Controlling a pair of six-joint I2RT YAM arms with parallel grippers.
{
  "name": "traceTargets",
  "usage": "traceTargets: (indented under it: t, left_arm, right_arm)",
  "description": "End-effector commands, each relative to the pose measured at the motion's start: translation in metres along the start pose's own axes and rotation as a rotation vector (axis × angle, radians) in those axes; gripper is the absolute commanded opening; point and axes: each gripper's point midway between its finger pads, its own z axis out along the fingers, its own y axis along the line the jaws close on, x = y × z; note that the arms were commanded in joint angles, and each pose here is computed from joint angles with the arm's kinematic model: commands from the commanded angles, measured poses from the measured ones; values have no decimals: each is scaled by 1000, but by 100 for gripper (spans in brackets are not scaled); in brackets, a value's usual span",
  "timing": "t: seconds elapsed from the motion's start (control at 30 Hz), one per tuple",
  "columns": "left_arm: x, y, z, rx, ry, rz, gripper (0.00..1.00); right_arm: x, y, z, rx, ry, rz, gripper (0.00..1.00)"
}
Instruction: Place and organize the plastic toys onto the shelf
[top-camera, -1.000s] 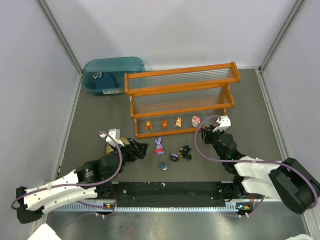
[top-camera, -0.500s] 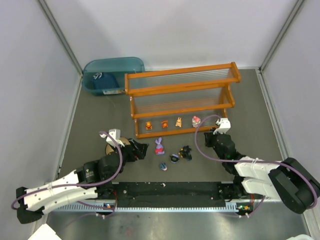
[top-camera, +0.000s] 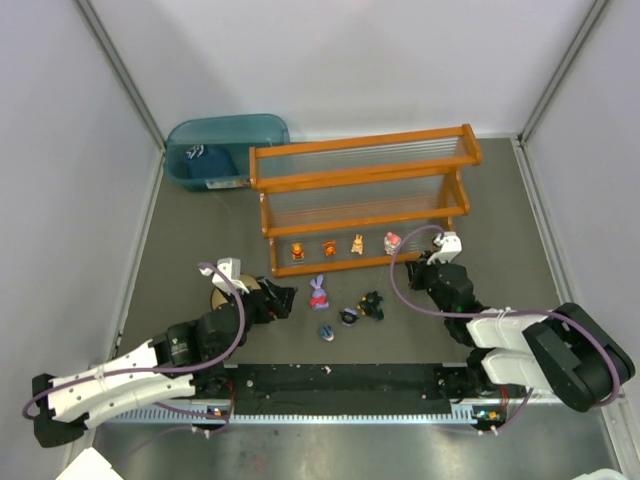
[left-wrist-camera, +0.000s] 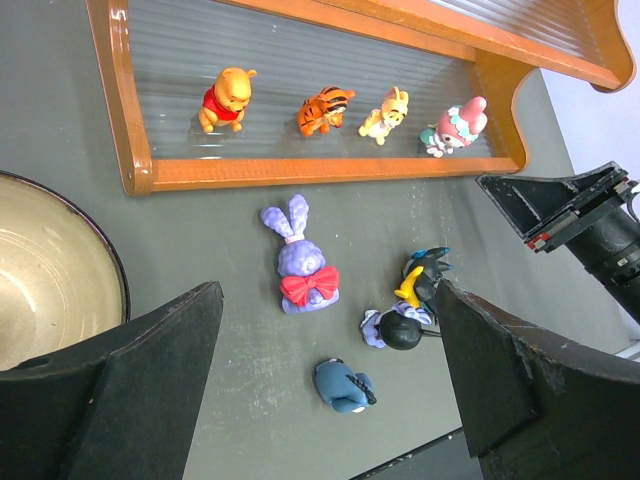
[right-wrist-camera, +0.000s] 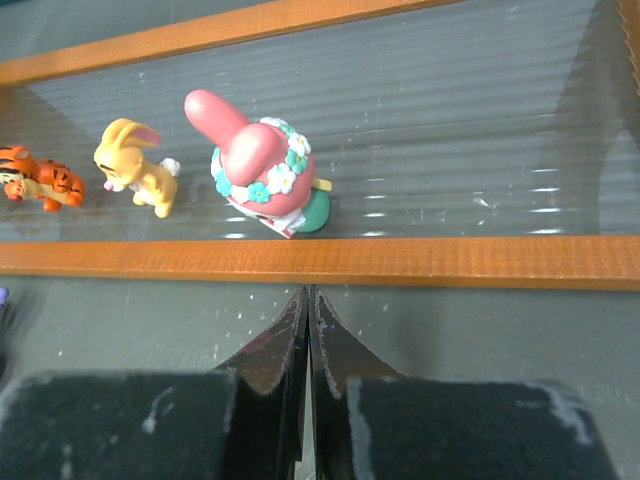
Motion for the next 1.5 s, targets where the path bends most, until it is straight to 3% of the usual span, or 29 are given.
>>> traceTargets:
  t: [0.0,1.47]
  left_arm:
    - [-7,1,1,-7,-30,2,93]
    - [-8,2,1,-19,-36,16,93]
  right_arm:
    - [-27,12,7,-81,-84,31,0]
    - [-22,9,36,-114,-74,21,0]
